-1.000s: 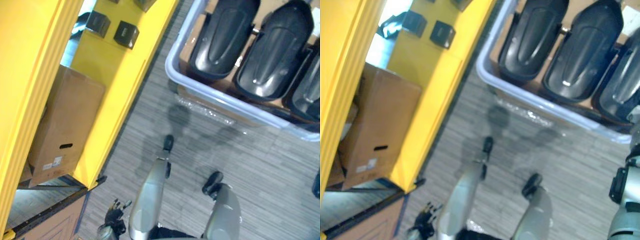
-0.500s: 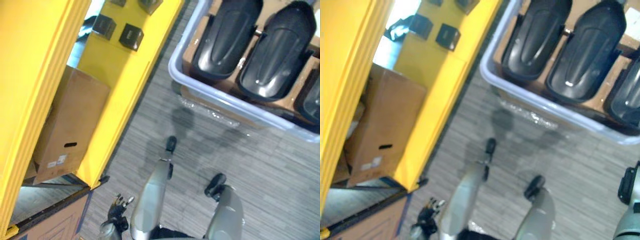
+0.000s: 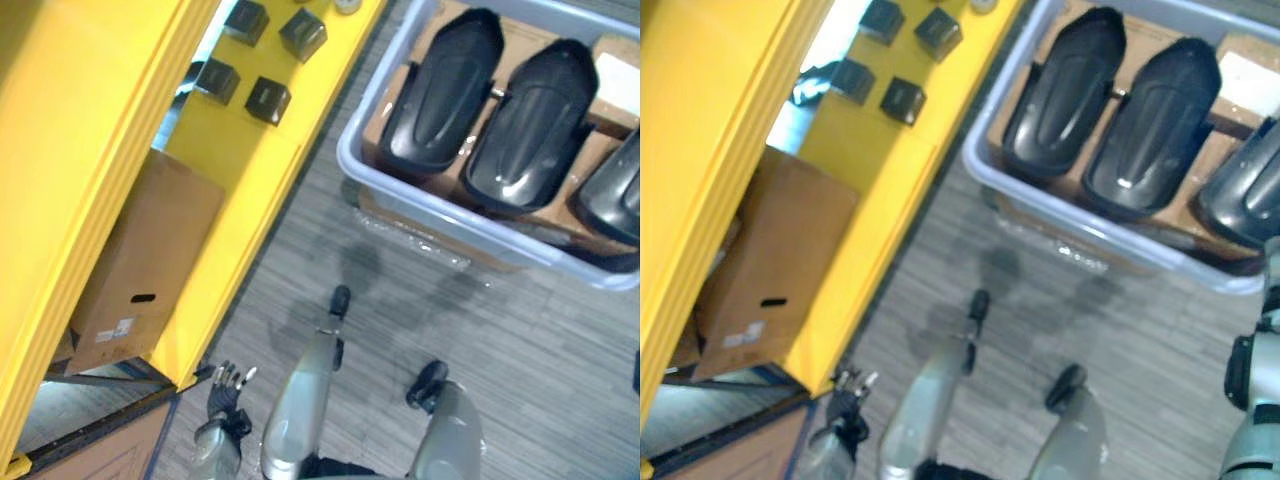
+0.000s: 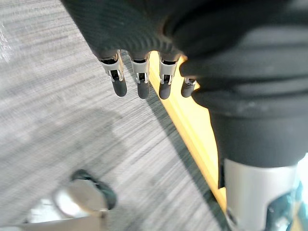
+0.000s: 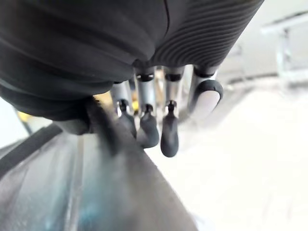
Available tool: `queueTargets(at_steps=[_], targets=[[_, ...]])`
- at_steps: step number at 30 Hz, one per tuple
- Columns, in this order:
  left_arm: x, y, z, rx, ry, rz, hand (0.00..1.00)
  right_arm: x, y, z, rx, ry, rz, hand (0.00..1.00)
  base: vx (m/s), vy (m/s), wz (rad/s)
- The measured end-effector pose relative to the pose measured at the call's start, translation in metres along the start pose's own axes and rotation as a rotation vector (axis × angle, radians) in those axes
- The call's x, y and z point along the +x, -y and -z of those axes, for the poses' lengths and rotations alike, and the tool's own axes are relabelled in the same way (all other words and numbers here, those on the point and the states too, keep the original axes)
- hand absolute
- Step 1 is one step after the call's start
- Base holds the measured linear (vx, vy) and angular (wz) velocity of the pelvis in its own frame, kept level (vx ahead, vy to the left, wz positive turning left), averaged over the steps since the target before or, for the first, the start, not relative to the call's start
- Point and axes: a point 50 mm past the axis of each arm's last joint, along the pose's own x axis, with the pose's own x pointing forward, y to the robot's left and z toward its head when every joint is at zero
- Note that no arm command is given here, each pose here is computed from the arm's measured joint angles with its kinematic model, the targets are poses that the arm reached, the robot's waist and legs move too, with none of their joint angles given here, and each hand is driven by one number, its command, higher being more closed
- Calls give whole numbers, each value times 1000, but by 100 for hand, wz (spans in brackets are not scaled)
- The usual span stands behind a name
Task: Walk over and take plastic housings, then place them on the shelf
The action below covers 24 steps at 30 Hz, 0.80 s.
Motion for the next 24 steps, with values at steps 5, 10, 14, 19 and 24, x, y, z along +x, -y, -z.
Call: queueTargets(at_steps=[5,10,14,19,24], targets=[[-4,-9,-72,-110,299,-92,0,-9,1,-10,48,139,72,100,66,-24,2],[-28,-4,-143,-111,600,-88,0,-29,-3,-1,112,263,128,100,106,-20,4],[-44,26,-178,-1,741,37,0,-49,-6,-9,105,437,135,100,92,23,-9],[-58,69,-207,203,866,239,0,-82,9,-52,177,776,193,100,29,28,-28],[-46,115,-212,322,770,434,0,-131,-2,-81,262,1090,125,100,-63,20,-30]])
